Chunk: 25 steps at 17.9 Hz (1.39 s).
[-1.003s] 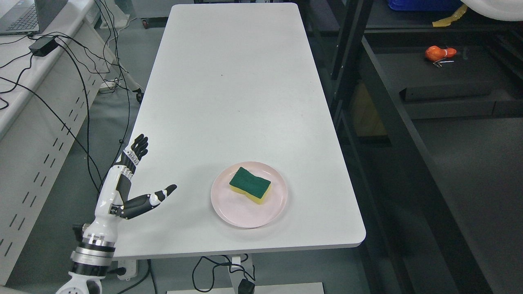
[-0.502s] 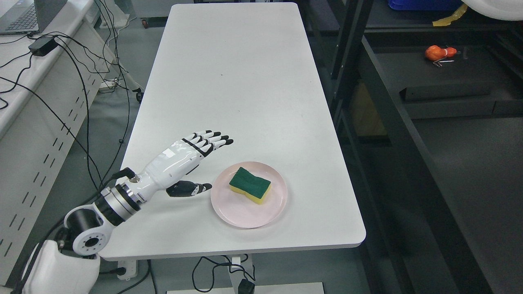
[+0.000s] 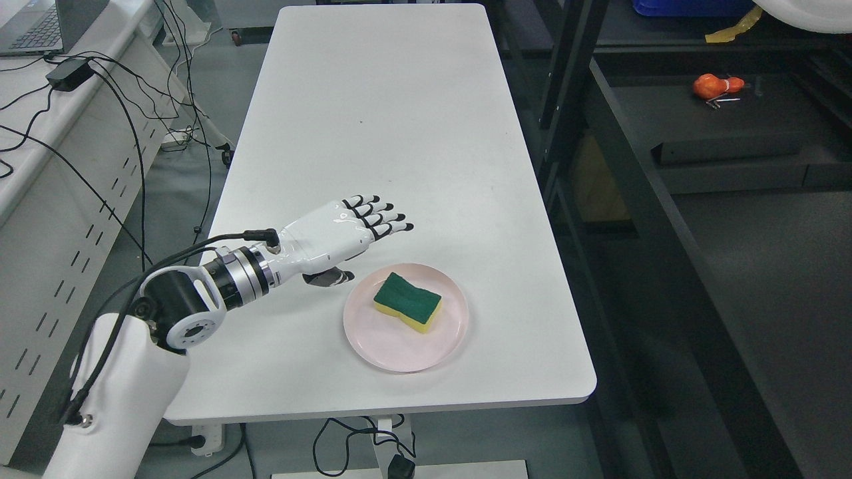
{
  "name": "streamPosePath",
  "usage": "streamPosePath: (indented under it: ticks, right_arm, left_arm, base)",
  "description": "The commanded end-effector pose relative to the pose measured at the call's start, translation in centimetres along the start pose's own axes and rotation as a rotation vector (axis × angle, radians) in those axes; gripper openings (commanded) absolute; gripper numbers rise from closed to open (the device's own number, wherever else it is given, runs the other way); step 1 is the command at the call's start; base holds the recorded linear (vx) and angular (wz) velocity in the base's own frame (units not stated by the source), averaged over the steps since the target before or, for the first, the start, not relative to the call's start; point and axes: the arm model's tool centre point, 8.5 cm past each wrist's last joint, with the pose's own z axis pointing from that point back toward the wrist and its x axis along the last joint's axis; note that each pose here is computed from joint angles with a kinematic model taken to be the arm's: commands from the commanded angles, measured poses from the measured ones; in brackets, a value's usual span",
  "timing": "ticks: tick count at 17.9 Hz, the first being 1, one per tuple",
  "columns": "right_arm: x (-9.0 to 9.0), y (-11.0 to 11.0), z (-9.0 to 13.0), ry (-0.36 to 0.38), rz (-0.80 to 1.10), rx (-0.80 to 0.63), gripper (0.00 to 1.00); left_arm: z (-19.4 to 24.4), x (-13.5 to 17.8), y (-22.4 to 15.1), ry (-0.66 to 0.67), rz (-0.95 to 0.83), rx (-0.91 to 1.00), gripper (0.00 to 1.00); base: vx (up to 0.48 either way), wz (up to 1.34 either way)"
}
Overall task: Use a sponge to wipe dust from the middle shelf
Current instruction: 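Reach the left hand over the sponge on the pink plate, then close the left hand around the green-and-yellow sponge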
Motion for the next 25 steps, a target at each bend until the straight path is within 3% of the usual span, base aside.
streamPosePath:
  ticks: [1, 5, 15, 25]
  right_arm:
    - [1.0, -1.0, 0.0, -0.022, -0.003, -0.014, 1.00]
    - [1.0, -1.0, 0.0, -0.022, -0.003, -0.014, 1.00]
    - [1.0, -1.0, 0.0, -0.022, -0.003, -0.014, 1.00]
    - [1.0, -1.0, 0.0, -0.022, -0.003, -0.014, 1.00]
  left_arm:
    - [-3.7, 4.7, -2.9, -0.152, -0.023, -0.124, 0.93]
    - [-3.2, 6.0, -2.5, -0.154, -0.020, -0.126, 0.93]
    - [-3.6, 3.8, -3.5, -0.091, 0.020, -0.165, 0.92]
    - [-4.1, 3.9, -4.6, -0.094, 0.054, -0.203, 0.69]
  base:
    - [0.000, 0.00]
    - [0.000, 0.00]
    - [0.000, 0.00]
    - [0.000, 0.00]
